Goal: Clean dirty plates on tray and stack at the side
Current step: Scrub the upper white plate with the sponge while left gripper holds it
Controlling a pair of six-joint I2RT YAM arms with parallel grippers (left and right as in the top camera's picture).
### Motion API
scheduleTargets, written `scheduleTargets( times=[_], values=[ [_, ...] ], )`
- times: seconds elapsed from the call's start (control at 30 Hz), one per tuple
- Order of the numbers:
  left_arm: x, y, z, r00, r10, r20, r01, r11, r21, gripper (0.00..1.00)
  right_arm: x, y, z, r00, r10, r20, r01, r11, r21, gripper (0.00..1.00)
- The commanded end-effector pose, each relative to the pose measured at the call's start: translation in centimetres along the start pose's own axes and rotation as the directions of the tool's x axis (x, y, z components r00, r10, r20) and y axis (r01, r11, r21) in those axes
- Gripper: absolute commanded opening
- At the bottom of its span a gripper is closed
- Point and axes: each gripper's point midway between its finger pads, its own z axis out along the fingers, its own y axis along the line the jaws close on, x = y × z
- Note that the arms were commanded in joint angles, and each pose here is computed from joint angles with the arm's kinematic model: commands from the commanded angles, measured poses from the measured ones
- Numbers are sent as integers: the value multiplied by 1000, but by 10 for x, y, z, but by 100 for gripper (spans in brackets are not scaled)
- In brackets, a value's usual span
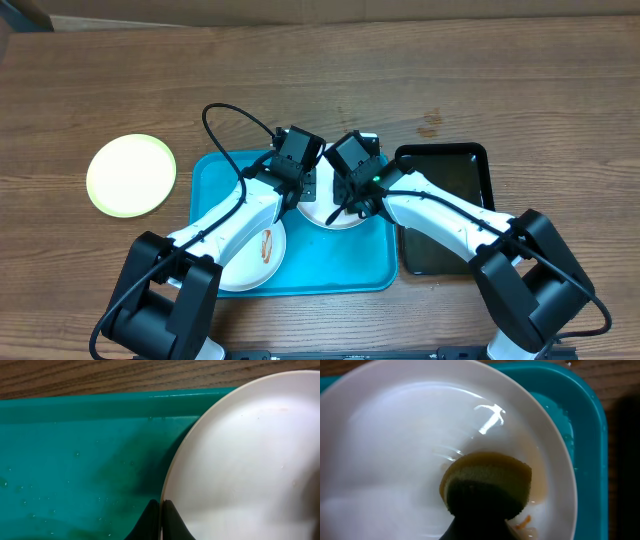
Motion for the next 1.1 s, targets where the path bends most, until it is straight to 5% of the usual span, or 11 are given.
scheduleTargets(
  times=[0.0,0.33,1.07],
  values=[
    [6,3,5,1000,-8,-19,8,1000,-9,4,5,-15,7,1000,4,19,-5,998,60,4],
    [7,3,5,1000,-7,-21,6,1000,-10,4,-20,-8,10,986,-74,151,67,997,48,4],
    [7,3,5,1000,-6,-22,6,1000,-11,4,-55,-15,7,963,-8,268,-3,999,38,4]
  ],
)
